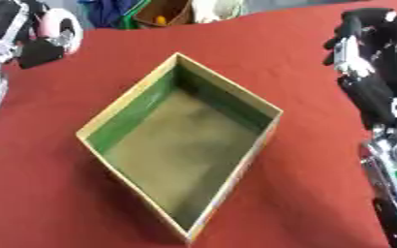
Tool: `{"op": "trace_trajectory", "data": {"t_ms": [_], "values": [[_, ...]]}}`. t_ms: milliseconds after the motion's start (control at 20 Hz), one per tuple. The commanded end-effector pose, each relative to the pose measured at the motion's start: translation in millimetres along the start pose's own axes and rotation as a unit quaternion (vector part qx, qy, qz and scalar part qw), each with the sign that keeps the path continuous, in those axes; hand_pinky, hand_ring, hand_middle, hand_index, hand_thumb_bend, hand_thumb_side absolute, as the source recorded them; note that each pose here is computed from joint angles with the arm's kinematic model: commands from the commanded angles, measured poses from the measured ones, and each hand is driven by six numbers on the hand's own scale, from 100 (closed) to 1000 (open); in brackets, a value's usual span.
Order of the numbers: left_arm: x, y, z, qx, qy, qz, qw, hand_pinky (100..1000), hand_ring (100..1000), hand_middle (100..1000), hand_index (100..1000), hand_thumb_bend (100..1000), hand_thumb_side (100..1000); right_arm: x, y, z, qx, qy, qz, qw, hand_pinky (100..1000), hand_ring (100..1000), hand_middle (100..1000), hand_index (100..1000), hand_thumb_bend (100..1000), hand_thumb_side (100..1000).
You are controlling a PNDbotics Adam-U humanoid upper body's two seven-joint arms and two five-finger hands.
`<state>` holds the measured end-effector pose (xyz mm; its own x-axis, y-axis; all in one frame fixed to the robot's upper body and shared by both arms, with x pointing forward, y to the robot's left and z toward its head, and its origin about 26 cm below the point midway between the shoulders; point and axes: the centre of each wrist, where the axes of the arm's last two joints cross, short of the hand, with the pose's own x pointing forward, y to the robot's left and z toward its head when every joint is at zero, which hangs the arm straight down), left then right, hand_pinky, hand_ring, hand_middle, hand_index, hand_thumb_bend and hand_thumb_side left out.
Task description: Pick up objects on the table and place them in the box.
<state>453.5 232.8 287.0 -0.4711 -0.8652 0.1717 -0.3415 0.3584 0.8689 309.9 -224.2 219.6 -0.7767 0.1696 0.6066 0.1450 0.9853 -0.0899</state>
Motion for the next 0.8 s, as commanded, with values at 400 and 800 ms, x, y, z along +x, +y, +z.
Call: {"op": "trace_trajectory", "data": {"t_ms": [400, 800], "values": [[110.6, 10.3, 6.3, -0.010, -0.151, 0.003, 0.988, 261, 435, 443, 546, 100, 499, 7.8, -1.6, -6.0, -0.016, -0.012, -0.021, 1.000, 386, 498, 501, 630, 100, 300], [144.5, -24.0, 24.6, -0.063, -0.173, 0.025, 0.983, 269, 440, 449, 552, 100, 491, 7.5, -1.3, -5.5, -0.017, -0.008, -0.026, 0.999, 387, 498, 501, 630, 100, 300]]}}
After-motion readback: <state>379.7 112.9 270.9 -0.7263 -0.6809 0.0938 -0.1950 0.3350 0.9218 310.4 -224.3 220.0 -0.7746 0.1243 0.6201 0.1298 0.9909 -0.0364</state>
